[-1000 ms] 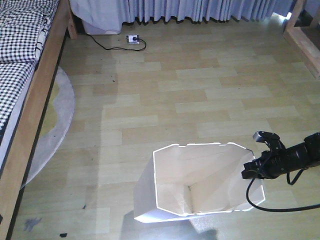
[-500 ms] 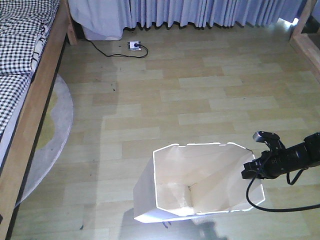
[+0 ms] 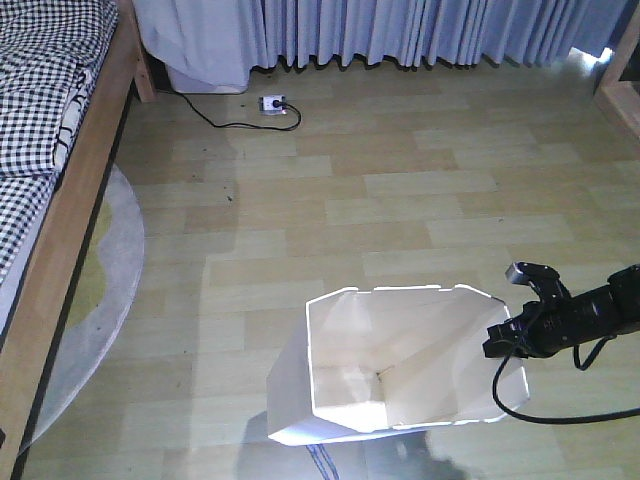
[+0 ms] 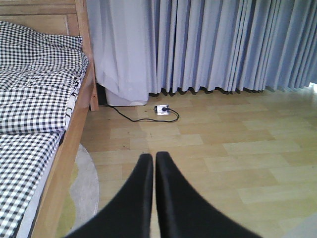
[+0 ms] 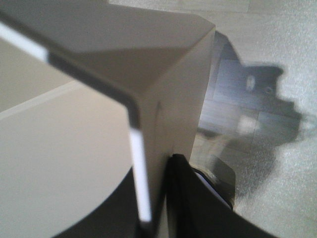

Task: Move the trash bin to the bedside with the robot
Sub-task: 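Drive the base toward the bed carrying the bin, then drive forward along the bed toward the curtains with the bin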

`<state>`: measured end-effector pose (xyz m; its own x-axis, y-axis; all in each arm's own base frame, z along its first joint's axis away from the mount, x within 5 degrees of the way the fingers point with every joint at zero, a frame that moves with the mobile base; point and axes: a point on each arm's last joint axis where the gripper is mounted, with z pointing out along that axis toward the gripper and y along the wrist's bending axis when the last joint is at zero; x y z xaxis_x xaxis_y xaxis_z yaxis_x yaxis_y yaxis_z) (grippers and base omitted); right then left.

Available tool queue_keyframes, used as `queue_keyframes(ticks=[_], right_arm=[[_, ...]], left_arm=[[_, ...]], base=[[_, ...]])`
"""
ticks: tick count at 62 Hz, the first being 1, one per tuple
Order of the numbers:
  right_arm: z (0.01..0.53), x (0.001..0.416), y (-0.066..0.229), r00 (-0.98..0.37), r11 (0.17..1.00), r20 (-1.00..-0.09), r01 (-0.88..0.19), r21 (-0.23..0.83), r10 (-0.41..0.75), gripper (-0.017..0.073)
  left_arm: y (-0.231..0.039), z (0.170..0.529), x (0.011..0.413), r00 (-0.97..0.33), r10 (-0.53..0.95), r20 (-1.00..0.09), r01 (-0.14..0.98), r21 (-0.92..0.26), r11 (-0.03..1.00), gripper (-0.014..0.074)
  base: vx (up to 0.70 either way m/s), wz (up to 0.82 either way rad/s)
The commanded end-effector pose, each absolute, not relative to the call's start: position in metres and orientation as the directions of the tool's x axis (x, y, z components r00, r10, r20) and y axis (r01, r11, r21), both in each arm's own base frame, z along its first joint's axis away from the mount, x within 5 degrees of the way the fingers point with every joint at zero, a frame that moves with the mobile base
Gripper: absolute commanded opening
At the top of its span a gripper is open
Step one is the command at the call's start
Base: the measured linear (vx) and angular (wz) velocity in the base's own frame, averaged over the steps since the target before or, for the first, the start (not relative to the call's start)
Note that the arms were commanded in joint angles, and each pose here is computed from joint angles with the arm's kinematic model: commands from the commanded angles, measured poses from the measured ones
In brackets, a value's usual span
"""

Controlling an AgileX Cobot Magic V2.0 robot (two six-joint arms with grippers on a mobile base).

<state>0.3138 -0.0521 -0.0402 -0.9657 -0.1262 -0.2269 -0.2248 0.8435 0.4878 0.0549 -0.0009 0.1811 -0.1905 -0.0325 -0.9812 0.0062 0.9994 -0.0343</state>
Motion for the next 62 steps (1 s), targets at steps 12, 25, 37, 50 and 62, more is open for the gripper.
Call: queue_keyframes(ticks=[12,25,37,50,62], right_arm=[[-0.0023,0.3250,-0.0403,-0.947,0.719,-0.313,-0.265,0.642,-0.069,-0.0006],[-0.0023,0.3250,-0.0403,-0.947,0.719,-0.313,-0.265,0.642,-0.069,-0.0006],[-0.0024,0.3249,-0.0403,-0.947,0.719,-0.313,-0.265,0.642,-0.070,-0.0006],[-0.0024,0.3249,-0.0403,-0.947,0.719,-0.313,-0.265,0.642,-0.070,-0.0006],[-0.0024,0.3249,-0.0403,-0.947,0.719,-0.313,-0.265,0.642,-0.070,-0.0006]], left_arm=[[-0.0011,0.1818,0.0555,-0.127,-0.039,-0.991,0.013,-0.041,0.999,-0.0006],[-0.0011,0.1818,0.0555,-0.127,-0.039,-0.991,0.013,-0.041,0.999,-0.0006],[-0.0011,0.1818,0.0555,-0.127,-0.039,-0.991,0.013,-0.041,0.999,-0.0006],[-0.0011,0.1818,0.0555,-0.127,-0.039,-0.991,0.013,-0.041,0.999,-0.0006],[-0.0011,0.1818,0.0555,-0.127,-0.039,-0.991,0.013,-0.041,0.999,-0.0006]], base=[[0.20,0.02],[0.20,0.00],[0.20,0.01],[0.21,0.04],[0.20,0.03]])
